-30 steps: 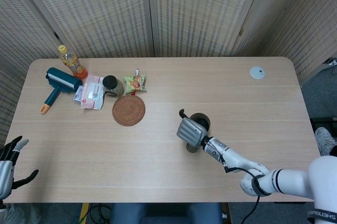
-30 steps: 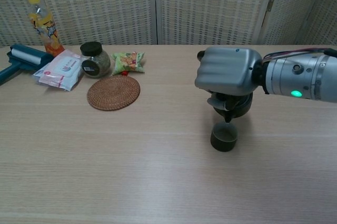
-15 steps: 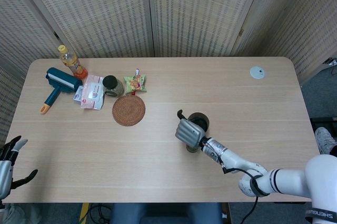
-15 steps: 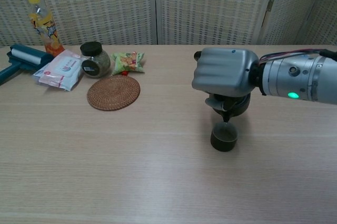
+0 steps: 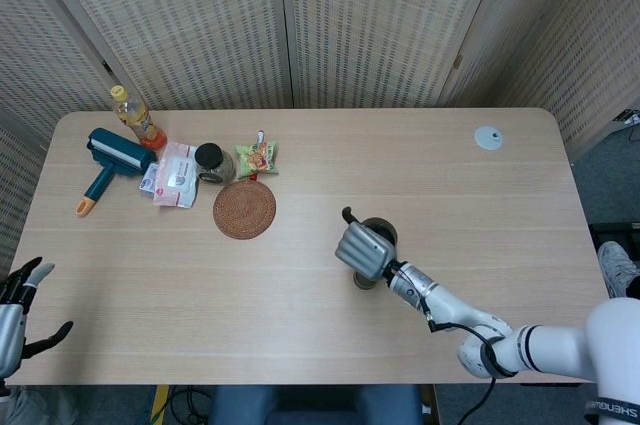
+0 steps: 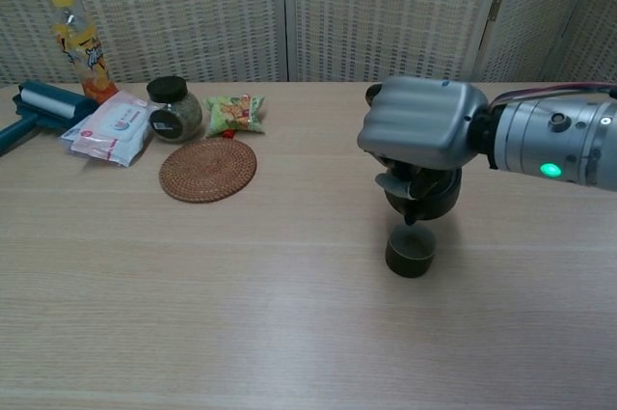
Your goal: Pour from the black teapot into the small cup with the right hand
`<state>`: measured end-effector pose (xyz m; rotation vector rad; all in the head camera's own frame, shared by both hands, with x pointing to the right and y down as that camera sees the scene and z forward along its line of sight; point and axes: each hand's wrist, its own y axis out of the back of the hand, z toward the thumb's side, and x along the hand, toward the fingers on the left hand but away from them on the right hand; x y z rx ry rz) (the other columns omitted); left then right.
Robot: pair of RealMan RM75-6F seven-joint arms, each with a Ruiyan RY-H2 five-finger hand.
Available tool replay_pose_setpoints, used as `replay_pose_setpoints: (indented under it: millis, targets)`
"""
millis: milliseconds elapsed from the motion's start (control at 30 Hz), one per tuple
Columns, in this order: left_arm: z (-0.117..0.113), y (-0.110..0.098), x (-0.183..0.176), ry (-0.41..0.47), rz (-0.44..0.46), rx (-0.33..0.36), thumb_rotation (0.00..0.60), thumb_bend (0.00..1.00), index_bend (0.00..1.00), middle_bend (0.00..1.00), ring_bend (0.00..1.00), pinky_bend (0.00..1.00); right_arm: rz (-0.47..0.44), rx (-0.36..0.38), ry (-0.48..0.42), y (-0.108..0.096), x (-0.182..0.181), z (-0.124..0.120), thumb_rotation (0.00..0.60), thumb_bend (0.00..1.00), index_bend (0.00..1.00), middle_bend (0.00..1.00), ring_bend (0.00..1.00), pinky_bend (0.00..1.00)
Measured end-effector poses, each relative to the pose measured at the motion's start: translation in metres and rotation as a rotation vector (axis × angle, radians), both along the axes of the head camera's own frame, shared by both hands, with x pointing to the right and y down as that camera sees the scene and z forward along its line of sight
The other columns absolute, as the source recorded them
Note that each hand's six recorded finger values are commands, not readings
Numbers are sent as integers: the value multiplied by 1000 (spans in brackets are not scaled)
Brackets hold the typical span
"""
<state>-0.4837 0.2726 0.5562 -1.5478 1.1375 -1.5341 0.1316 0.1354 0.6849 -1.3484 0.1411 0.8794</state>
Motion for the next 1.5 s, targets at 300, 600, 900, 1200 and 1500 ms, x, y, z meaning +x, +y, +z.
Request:
replay_pose_setpoints:
  millis: [300,600,900,1200,1500]
  targets:
    - [-2,-3,3,-2,9,0,600,189,157,86,139,169,179,-74,-98,-7,17,-8,358,583,1000,930,908,247]
    - [2,-5,8,4,26,-11,600,188,157,86,138,169,446,-189,-236,-23,44,-13,391,574,978,883,858,247]
    - [6,-5,10,4,29,-22,600,188,157,86,138,169,672,-302,-305,-37,79,2,434,542,921,827,798,248]
    - [7,-3,9,-1,25,-30,600,188,157,86,139,169,800,-362,-319,-48,101,29,468,500,894,803,764,247]
    - [9,-3,11,5,27,-35,600,188,157,86,139,169,851,-384,-337,-50,104,46,467,95,873,784,734,231]
